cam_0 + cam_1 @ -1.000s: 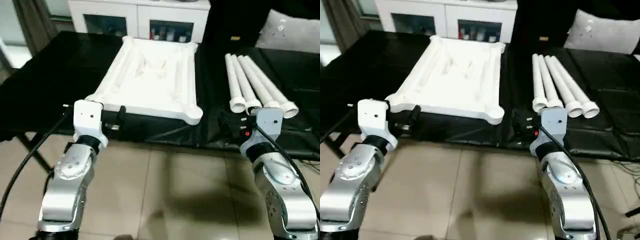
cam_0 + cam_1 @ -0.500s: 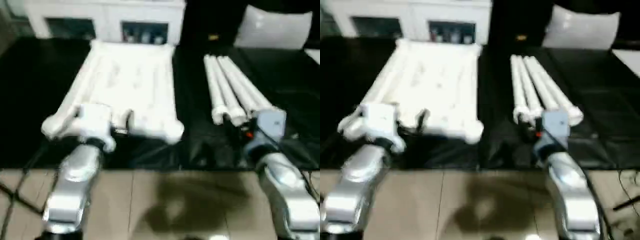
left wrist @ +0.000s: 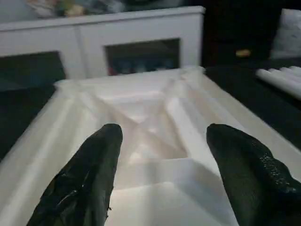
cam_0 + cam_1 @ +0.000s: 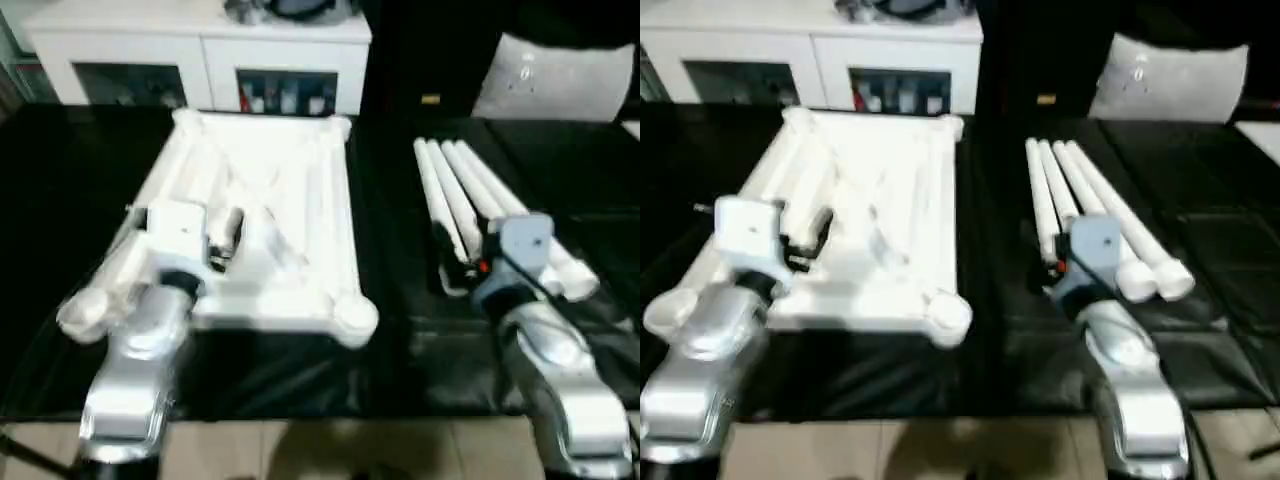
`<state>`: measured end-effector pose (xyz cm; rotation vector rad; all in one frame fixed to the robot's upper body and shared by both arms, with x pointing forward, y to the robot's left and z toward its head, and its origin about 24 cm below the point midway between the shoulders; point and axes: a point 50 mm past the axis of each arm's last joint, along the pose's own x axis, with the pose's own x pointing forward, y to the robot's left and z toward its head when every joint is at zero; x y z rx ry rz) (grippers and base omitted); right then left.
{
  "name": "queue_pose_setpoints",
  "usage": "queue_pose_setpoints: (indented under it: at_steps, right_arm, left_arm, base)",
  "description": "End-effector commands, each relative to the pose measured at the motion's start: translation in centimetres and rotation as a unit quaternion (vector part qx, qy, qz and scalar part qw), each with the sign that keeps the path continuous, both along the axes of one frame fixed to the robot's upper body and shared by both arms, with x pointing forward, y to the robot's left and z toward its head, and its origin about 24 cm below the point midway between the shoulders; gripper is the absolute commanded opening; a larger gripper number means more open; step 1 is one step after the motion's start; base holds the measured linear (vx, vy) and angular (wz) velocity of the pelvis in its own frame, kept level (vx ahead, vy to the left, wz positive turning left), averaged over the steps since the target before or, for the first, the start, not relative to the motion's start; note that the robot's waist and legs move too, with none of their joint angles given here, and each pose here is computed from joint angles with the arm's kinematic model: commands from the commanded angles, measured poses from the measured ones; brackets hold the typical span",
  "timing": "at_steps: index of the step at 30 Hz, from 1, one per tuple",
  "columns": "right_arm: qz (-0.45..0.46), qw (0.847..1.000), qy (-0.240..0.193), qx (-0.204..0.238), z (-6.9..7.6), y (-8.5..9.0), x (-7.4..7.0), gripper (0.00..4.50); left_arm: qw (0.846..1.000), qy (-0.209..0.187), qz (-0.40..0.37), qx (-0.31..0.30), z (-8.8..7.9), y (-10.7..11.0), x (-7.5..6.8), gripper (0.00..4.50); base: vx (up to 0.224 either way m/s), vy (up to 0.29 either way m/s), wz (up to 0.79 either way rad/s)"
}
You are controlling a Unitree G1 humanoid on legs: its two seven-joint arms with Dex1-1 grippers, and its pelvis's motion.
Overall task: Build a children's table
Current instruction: Move to table
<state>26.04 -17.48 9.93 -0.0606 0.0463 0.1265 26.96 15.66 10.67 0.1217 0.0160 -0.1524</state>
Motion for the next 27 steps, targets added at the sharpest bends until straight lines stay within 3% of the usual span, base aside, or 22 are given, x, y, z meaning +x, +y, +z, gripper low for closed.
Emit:
queue_pose_setpoints:
  at_steps: [1,8,14,19,27]
  right_arm:
    - [0.001,1.0,-0.003,0.003,0.18,0.09,0.06,3.2]
    - [0.023,0.999,-0.008,-0.036,0.39,0.51,-0.04,3.2]
    - [0.014,1.0,0.004,0.013,0.28,0.25,-0.01,3.2]
    - [0.025,1.0,-0.004,-0.011,0.5,0.42,-0.16,3.2]
    - [0.035,0.998,0.003,-0.049,0.3,0.39,-0.07,3.2]
  left_arm:
    - [1.0,-0.004,0.008,0.022,0.21,0.72,0.1,3.35]
    - [1.0,-0.009,0.004,0.024,0.25,0.45,0.16,3.35]
    - [1.0,0.003,0.0,0.014,-0.09,0.31,0.21,3.35]
    - [1.0,0.018,-0.012,-0.014,-0.29,0.58,0.05,3.35]
    - [0.998,0.019,-0.061,0.012,-0.18,0.91,0.45,3.35]
  base:
    - [0.07,-0.079,-0.05]
    - [-0.037,-0.01,0.2]
    - [0.002,-0.194,0.63]
    - [0.045,-0.231,0.17]
    - [-0.048,-0.125,0.09]
